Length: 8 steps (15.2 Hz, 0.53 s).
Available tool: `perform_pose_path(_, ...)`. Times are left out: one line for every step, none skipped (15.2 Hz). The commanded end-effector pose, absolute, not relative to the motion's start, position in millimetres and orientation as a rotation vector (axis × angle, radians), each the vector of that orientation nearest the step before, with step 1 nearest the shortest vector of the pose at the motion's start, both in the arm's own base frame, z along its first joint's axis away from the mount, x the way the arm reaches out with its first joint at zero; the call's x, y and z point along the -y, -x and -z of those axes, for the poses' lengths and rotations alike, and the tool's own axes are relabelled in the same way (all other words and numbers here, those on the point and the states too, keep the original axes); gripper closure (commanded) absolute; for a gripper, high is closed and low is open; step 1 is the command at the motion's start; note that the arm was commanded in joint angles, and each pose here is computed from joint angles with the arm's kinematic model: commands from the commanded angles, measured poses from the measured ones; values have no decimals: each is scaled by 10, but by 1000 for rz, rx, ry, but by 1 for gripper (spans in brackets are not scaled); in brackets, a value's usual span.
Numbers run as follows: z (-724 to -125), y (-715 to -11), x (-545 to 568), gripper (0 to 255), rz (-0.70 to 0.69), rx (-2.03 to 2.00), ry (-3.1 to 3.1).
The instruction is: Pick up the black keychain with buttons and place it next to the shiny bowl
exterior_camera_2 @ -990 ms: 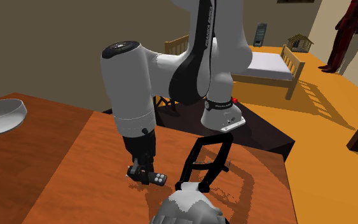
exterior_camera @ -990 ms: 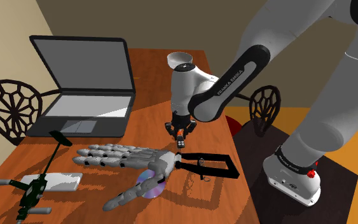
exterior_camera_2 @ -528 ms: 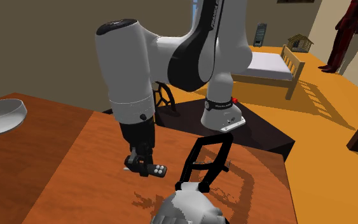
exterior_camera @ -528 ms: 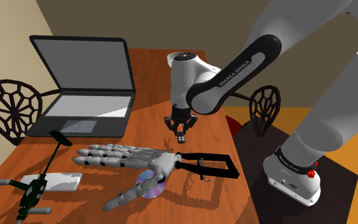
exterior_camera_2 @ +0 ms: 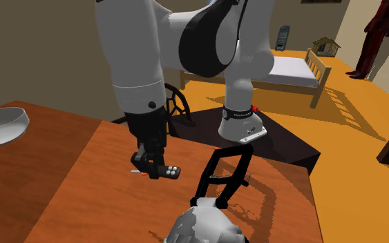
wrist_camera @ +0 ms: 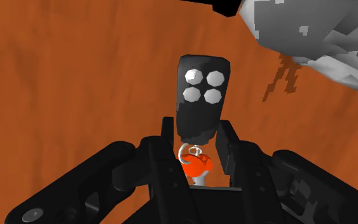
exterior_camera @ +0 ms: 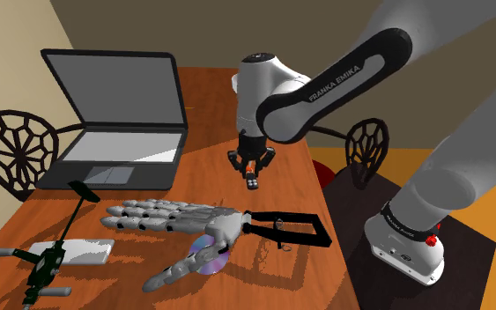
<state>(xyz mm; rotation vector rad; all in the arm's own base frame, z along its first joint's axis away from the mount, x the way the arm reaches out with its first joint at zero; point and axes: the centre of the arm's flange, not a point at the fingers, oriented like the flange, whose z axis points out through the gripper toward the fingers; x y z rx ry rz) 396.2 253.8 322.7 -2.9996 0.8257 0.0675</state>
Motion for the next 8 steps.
perform_pose_path(-3328, -3959, -2540, 255, -68, -826, 3000)
perform_pose_path(-3381, -3959, -2540, 255, -68, -826, 3000)
perform_pose_path(-3434, -3959, -2540, 255, -68, -826, 3000)
perform_pose_path(-3486, -3959, -2540, 255, -68, -826, 3000)
perform_pose_path(-3539, -3959, -2540, 255, -68, -826, 3000)
perform_pose_path(-3592, -3959, -2540, 255, -68, -826, 3000)
perform_pose_path(-3645, -3959, -2540, 255, -68, -826, 3000)
perform_pose_path(-3698, -3959, -2540, 255, -68, -826, 3000)
